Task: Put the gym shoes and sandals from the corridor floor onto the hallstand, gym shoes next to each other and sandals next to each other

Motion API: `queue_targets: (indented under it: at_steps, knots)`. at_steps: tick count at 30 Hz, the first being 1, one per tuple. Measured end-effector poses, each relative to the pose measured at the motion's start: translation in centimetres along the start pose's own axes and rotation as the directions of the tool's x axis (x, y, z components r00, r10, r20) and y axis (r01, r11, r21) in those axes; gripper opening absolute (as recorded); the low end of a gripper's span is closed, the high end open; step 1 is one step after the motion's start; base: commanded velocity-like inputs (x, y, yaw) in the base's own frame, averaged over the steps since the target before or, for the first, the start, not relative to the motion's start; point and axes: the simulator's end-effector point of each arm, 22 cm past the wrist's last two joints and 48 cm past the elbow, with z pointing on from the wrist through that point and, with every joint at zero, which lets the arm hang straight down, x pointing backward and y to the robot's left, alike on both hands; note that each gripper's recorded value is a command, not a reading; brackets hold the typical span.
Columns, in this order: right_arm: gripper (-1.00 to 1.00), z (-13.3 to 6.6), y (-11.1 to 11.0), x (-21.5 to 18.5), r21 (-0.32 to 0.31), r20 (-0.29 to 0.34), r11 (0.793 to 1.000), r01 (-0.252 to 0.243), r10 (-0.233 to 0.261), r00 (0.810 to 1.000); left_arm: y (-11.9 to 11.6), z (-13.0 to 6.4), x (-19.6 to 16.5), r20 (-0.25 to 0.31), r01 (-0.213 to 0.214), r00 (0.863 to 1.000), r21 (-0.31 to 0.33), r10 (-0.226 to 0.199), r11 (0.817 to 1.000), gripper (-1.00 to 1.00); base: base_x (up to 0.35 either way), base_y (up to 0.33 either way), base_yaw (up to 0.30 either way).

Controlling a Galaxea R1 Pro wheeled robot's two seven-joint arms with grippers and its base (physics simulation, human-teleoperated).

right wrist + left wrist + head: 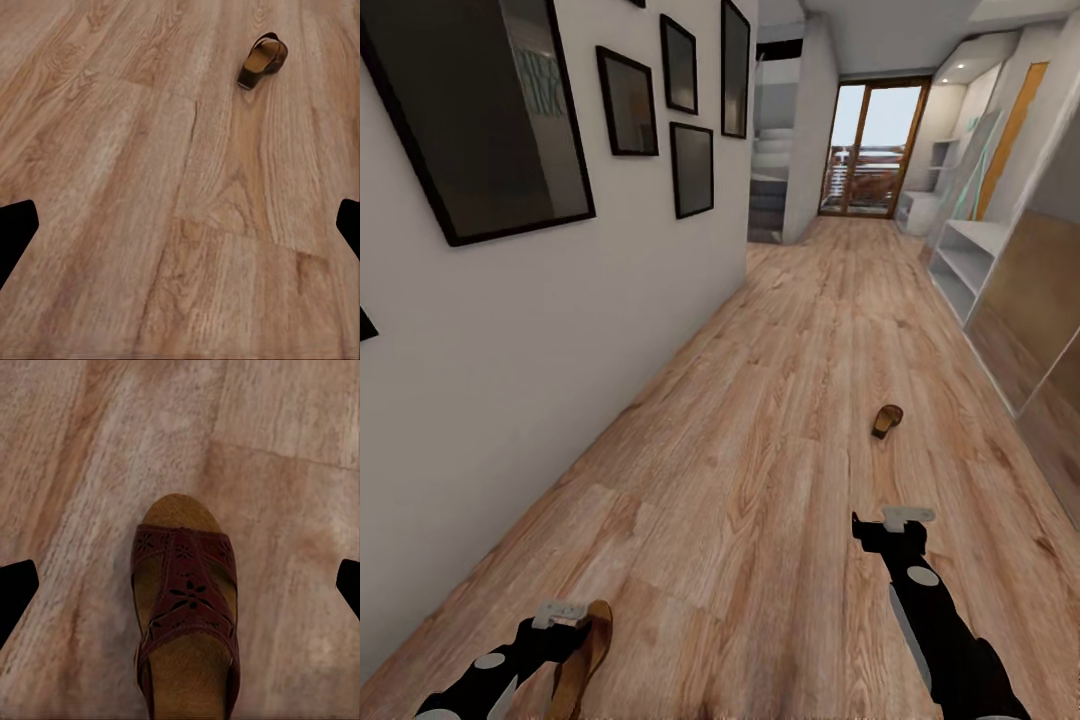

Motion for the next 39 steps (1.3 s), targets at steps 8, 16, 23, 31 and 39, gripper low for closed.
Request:
queue_targets:
  at_steps: [8,16,23,31,39]
  knots:
    - [1.0,0.7,1.2,3.1,-0.012,-0.072,1.0,0.002,-0.003,0.997,0.0,0.8,2.4,-0.046,0.008,0.999,0.001,-0.008,1.0,1.0,0.0,0.0,0.0]
    - [1.0,1.4,1.9,5.9,-0.019,-0.125,1.0,0.009,-0.011,0.992,-0.2,1.5,5.1,-0.093,0.018,0.996,0.003,-0.017,1.0,1.0,0.0,0.0,0.0]
    - [1.0,1.9,2.2,8.3,-0.022,-0.164,1.0,0.018,-0.022,0.986,-0.4,2.0,7.3,-0.132,0.025,0.991,0.003,-0.024,1.0,1.0,0.0,0.0,0.0]
    - [1.0,2.4,2.5,10.9,-0.027,-0.207,0.999,0.029,-0.034,0.978,-0.6,2.4,9.8,-0.176,0.03,0.984,0.005,-0.029,1.0,1.0,0.0,0.0,0.0]
    - [1.0,2.8,2.8,13.1,-0.032,-0.242,0.999,0.036,-0.043,0.969,-0.7,2.8,11.8,-0.213,0.035,0.976,0.006,-0.032,0.999,1.0,0.0,0.0,0.0]
